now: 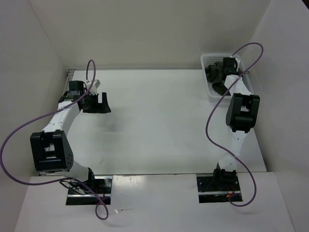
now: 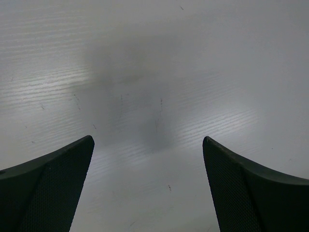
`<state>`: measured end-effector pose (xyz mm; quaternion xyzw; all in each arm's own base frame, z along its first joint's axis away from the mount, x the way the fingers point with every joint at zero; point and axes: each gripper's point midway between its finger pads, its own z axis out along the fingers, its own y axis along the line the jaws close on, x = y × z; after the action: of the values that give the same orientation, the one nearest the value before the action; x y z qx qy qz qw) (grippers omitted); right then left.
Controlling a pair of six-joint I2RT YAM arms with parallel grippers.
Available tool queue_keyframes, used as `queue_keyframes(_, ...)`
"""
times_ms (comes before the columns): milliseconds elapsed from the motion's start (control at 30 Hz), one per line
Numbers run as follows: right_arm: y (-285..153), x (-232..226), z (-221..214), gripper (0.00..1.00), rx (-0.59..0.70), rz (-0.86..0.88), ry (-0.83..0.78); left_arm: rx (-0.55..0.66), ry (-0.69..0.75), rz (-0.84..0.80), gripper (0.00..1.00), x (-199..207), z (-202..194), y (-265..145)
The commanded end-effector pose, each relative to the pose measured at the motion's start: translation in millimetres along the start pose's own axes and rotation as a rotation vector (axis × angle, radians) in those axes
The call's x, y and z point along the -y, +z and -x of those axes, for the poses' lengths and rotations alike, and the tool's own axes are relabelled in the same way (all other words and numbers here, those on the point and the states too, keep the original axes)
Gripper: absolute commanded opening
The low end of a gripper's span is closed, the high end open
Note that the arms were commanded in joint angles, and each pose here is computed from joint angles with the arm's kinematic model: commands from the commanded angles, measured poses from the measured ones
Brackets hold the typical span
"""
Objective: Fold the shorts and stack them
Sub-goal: Grab the shorts from the pile
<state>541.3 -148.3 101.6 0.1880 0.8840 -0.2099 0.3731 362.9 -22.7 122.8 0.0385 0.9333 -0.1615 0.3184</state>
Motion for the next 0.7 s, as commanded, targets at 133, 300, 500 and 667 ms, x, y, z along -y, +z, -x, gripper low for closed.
queue_keyframes(133,-69.6,29.2,96.9,0.0,0.249,-0.004,0.155,0.077,0.035,-0.01,1.0,8.6,15.2,-18.4)
queue_keyframes(300,-187.7,31.6,208.3,0.0,0.587,0.185,0.244,0.128,0.063,0.023,1.0,5.8,32.8,-20.9)
queue_keyframes(500,-347.4,2.6,286.6,0.0,0.89,0.423,0.27,0.166,0.075,0.078,1.0,1.3,55.5,-35.8)
queue_keyframes(667,-477.6,-30.2,304.6,0.0,1.079,0.735,0.266,0.216,0.095,0.081,1.0,8.2,65.9,-53.5)
